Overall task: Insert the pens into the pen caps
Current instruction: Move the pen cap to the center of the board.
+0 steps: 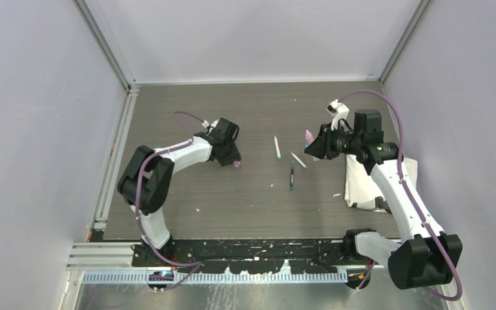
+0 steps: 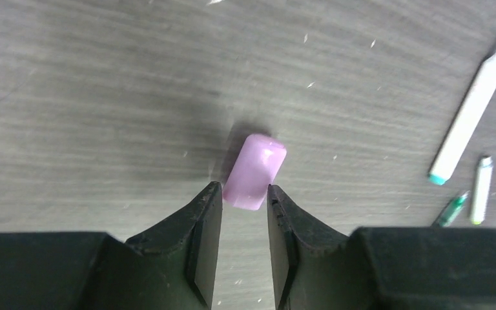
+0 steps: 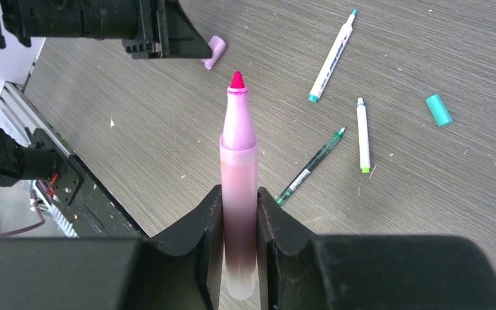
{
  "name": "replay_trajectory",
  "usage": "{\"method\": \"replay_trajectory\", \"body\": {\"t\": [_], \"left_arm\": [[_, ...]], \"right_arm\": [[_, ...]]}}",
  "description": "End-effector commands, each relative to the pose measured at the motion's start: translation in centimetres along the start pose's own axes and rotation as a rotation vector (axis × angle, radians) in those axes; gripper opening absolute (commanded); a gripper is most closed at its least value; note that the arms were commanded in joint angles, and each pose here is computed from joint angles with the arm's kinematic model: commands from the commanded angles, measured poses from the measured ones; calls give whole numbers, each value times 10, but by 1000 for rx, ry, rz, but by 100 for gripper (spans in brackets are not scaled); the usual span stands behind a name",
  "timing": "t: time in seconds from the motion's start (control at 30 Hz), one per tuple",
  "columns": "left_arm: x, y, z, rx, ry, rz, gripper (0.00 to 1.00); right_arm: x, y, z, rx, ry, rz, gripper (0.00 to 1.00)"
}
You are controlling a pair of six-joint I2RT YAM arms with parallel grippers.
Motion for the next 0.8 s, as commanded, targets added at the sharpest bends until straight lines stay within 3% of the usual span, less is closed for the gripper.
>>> {"method": "replay_trajectory", "body": {"t": [0.0,0.23,0.5,0.77], "left_arm": [[2,14,-24,-93,-66,113,35],[-7,18,-45,-186,-125,279,48],[-7,-11,-50,5,-21,671,58],[-12,-29,-39,92,13,790,69]], "right_arm": [[-10,9,-4,-41,-44,-30,1],[-10,10,-4,-49,-44,-30,1],[-9,11,-3,-64,-36,-26,1],[-8,12,-3,-71,-31,-25,1]]}}
Point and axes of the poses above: each gripper's point midway between its finger pads, its own z axis out along the fingers, its own y axis along the line the jaws close on, x = y × z, the point moved 5 cm from there along -z, back along the fingers, and after that the axes turned 11 degrees about z, right-handed, at the moved point
